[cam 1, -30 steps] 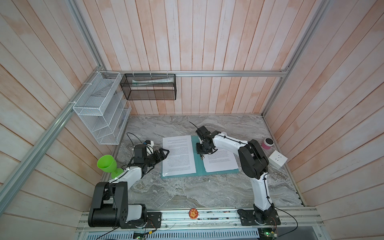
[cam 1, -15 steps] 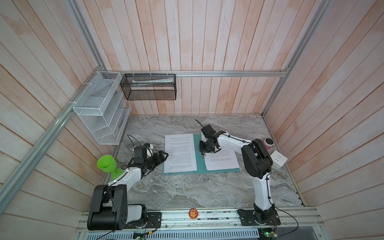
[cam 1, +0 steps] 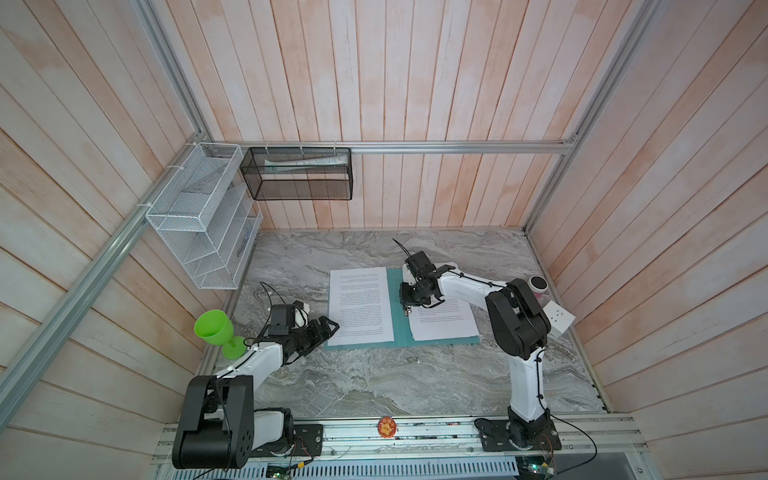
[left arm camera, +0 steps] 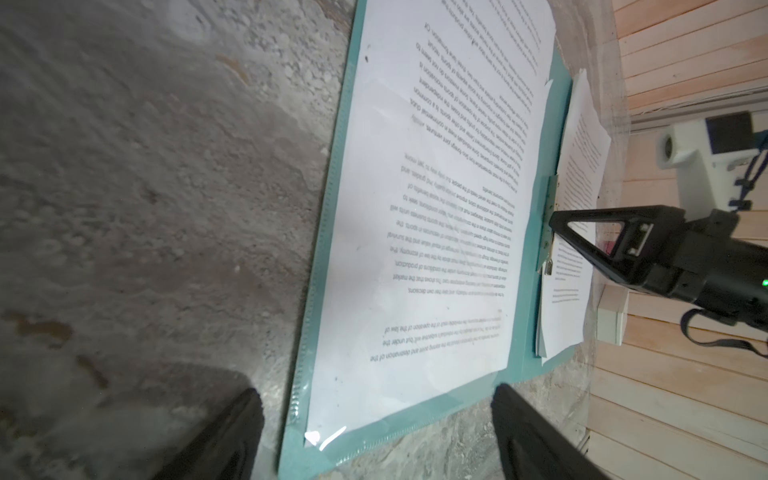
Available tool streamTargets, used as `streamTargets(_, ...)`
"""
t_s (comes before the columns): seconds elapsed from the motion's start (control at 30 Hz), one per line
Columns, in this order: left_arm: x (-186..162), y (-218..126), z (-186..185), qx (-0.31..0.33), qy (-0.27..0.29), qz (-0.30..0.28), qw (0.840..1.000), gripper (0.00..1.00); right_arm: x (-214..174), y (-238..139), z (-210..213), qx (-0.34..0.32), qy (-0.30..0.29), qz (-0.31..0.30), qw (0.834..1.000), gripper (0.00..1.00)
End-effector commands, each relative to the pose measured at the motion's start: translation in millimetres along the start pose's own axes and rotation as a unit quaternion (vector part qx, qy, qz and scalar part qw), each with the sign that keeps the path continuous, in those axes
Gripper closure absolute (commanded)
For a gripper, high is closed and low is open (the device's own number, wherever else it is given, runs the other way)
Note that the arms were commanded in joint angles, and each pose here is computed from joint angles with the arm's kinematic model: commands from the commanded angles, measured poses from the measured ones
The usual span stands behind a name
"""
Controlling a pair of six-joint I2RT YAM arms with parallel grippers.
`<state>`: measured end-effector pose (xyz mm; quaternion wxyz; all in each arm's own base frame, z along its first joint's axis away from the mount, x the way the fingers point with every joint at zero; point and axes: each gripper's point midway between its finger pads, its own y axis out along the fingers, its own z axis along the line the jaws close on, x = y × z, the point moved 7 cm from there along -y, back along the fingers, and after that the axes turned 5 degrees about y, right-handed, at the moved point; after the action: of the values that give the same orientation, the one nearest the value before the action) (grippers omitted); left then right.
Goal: Put the files into the folder
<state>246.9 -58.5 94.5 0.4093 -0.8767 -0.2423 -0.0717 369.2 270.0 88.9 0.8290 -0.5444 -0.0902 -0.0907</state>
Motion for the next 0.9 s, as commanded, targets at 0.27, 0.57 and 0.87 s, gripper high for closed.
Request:
streamTargets(0.27,-16,14,-12,-0.049,0.020,0.045,0.998,0.12,-38,28,-26,-0.022,0.000,0.079,0.997,0.91)
streamTargets(0.57,5,-23,-60,-0.154,0.074,-0.029,0.985,0.13,-47,37,-25,-0.004,0.003,0.097,0.995,0.92)
streamTargets(0.87,20,-44,-95,-0.244,0.119,-0.071,0.960,0.13,-54,41,-18,0.011,0.003,0.107,0.994,0.92)
